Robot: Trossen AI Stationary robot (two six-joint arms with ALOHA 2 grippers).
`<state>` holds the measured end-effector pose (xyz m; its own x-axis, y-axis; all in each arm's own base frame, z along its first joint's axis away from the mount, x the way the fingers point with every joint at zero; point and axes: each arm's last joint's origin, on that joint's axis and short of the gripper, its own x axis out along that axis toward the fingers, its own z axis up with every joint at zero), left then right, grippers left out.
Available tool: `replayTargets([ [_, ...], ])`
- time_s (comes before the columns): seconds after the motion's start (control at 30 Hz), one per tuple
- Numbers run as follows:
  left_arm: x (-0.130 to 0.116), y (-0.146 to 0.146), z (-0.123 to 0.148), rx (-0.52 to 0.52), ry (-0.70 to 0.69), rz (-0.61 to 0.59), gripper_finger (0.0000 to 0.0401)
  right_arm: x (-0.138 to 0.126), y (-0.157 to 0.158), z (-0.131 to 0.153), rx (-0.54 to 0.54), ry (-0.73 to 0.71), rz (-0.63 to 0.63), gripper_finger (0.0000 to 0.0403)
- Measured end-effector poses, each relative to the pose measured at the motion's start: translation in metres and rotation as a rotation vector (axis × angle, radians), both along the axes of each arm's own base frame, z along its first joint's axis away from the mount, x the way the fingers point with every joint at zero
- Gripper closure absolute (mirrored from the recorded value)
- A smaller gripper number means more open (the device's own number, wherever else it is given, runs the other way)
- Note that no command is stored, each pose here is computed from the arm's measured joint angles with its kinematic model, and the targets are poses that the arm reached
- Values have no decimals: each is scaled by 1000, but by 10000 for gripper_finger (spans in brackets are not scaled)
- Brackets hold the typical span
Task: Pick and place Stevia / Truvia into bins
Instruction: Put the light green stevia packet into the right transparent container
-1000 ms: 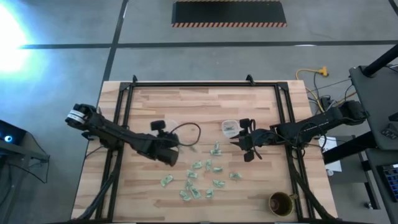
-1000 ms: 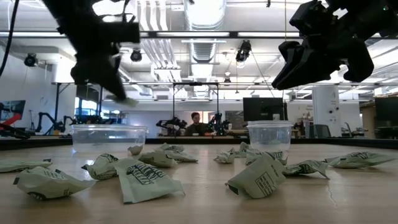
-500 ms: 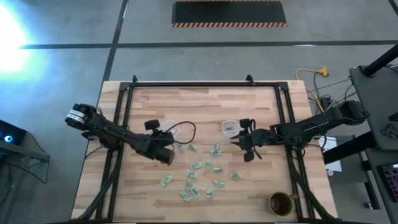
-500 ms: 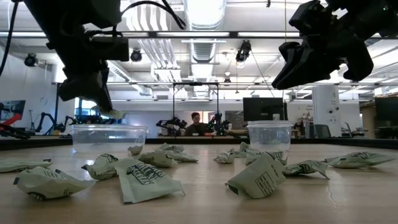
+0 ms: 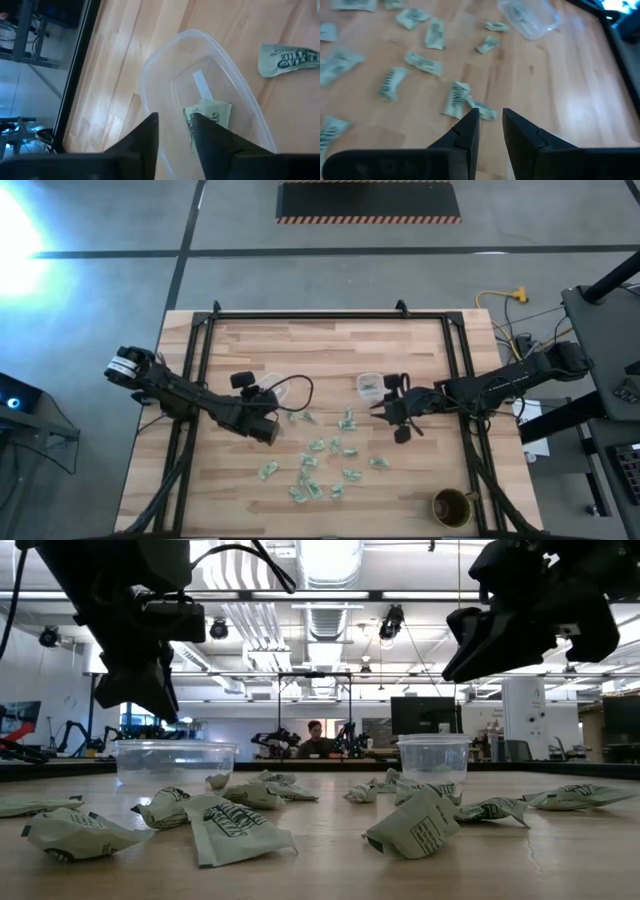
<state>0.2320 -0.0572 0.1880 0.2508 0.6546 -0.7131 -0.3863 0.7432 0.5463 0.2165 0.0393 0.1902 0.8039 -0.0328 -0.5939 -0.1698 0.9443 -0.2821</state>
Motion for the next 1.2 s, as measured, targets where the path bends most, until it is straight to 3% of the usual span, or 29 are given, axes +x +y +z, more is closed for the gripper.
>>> replayTargets([
  [0.17,4,-3,7,-56,-23,-4,271,0,3,0,58,6,83,334],
  [0.4,11,-9,12,-110,-52,-46,268,11,9,-10,120,-9,183,335],
  [0.5,10,-11,12,-110,-53,-54,269,15,11,-22,164,49,197,335],
  [0.63,9,-14,12,-112,-51,-65,269,16,17,-35,302,162,259,335],
  [0.87,9,-16,12,-115,-56,-67,269,10,34,-36,410,226,260,335],
  [1.2,11,-16,12,-122,-78,-70,269,-1,69,-39,324,218,203,335],
])
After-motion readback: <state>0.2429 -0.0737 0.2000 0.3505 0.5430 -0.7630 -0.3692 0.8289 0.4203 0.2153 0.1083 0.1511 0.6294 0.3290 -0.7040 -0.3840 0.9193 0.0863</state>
